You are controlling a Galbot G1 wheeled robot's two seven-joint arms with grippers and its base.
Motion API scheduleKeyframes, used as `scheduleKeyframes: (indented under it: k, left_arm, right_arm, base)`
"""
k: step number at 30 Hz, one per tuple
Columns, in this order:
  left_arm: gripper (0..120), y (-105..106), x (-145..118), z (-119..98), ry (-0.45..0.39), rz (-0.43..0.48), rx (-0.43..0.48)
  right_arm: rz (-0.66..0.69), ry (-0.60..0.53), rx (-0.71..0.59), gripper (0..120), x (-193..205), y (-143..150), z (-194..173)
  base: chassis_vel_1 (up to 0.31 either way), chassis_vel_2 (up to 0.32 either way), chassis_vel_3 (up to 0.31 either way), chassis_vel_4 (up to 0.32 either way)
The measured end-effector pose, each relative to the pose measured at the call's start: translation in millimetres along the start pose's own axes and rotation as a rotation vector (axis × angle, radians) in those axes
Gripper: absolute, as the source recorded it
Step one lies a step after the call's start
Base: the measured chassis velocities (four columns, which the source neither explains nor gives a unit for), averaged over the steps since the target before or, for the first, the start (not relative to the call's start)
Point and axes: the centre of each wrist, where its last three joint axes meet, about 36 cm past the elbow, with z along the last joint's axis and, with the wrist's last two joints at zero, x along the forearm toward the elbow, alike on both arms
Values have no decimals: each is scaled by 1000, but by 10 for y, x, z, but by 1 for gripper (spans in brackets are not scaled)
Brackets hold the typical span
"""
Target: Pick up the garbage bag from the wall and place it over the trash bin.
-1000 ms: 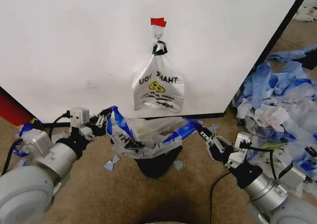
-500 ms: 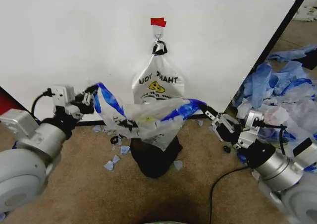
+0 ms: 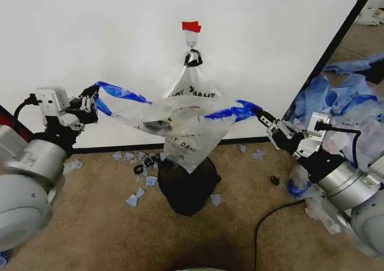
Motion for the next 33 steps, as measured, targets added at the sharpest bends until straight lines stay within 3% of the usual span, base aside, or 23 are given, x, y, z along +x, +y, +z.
scheduleKeyframes:
  k: [4, 10, 14, 19, 33]
  left_arm:
    - [0, -4, 29, 83, 49, -9, 19]
    - [0, 1, 119, 269, 128, 64, 111]
    - [0, -8, 171, 369, 186, 166, 184]
    - [0, -23, 119, 296, 219, 251, 262]
    - [0, -8, 278, 523, 296, 212, 305]
  right_arm:
    - [60, 7, 31, 0, -26, 10, -85]
    - [96, 25, 27, 0, 2, -2, -10]
    - [87, 59, 15, 0, 41, -7, 129]
    - [76, 98, -10, 0, 93, -6, 280]
    - [26, 161, -79, 0, 229, 25, 591]
  base:
    - [0, 0, 0, 0]
    - [0, 0, 0, 0]
    - [0, 0, 0, 0]
    - [0, 0, 0, 0]
    - [0, 0, 0, 0]
